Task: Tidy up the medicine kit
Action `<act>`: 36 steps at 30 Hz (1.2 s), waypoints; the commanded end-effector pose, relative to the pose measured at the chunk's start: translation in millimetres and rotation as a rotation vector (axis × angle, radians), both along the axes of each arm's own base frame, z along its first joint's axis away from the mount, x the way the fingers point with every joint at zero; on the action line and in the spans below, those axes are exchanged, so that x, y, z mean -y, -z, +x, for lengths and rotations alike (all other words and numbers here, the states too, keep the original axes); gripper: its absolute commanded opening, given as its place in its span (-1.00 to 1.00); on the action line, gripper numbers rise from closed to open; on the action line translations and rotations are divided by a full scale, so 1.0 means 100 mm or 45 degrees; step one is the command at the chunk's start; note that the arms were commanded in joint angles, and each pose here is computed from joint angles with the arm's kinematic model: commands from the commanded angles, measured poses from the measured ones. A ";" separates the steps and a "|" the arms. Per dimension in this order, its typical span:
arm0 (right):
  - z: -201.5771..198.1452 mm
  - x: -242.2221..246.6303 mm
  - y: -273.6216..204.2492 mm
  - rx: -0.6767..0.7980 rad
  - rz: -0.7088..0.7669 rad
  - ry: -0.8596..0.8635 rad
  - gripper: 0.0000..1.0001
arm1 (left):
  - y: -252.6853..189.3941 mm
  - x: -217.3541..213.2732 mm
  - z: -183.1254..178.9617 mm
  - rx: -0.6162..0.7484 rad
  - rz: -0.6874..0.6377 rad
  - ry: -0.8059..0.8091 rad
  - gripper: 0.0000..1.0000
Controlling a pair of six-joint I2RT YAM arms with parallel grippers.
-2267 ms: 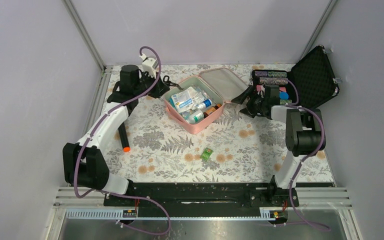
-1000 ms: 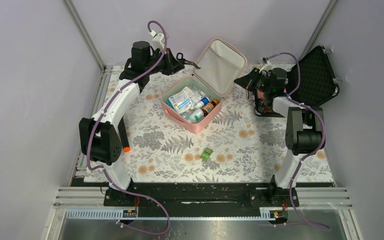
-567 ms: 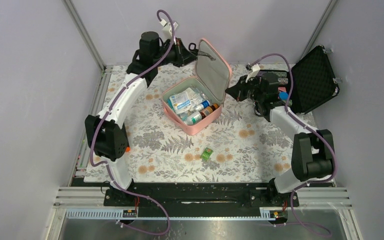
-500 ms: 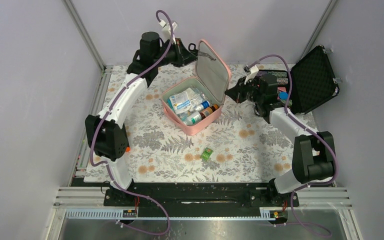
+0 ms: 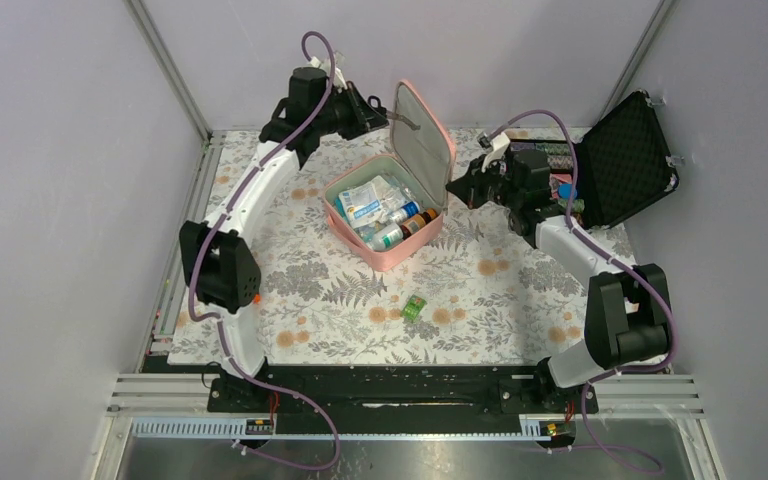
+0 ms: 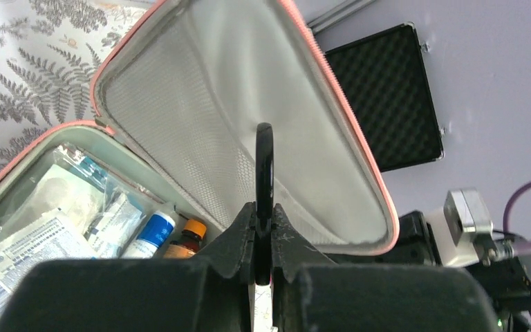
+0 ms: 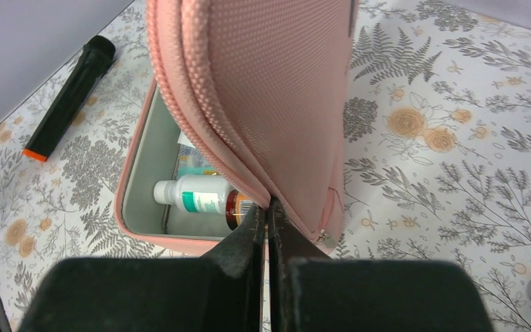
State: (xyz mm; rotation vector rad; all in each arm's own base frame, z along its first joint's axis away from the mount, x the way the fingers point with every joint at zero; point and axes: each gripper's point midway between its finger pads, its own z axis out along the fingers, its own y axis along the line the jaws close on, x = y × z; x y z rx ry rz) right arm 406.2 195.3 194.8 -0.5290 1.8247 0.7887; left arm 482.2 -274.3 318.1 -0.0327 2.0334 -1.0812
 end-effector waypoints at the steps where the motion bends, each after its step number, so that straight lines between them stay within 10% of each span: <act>1: -0.06 -0.16 -0.15 0.085 -0.060 -0.069 -1.00 | -0.15 0.04 0.15 -0.024 -0.078 -0.070 -1.00; 17: -0.19 -0.45 -0.14 0.142 -0.255 -0.211 -0.96 | 0.30 0.19 0.07 -0.237 -0.062 -0.081 -1.00; 23: -0.06 -0.52 -0.32 0.104 -0.253 -0.147 -0.04 | 0.20 0.17 -0.01 -0.248 -0.083 -0.088 -1.00; 31: 0.09 -0.54 -0.64 0.017 -0.200 -0.055 0.40 | 0.14 0.17 -0.08 -0.257 -0.082 -0.088 -1.00; 33: 0.14 -0.55 -0.70 0.001 -0.191 -0.026 0.36 | 0.10 0.18 -0.09 -0.244 -0.081 -0.083 -1.00; 36: 0.17 -0.60 -0.73 -0.008 -0.173 -0.042 -0.34 | 0.05 0.24 -0.10 -0.230 -0.087 -0.067 -1.00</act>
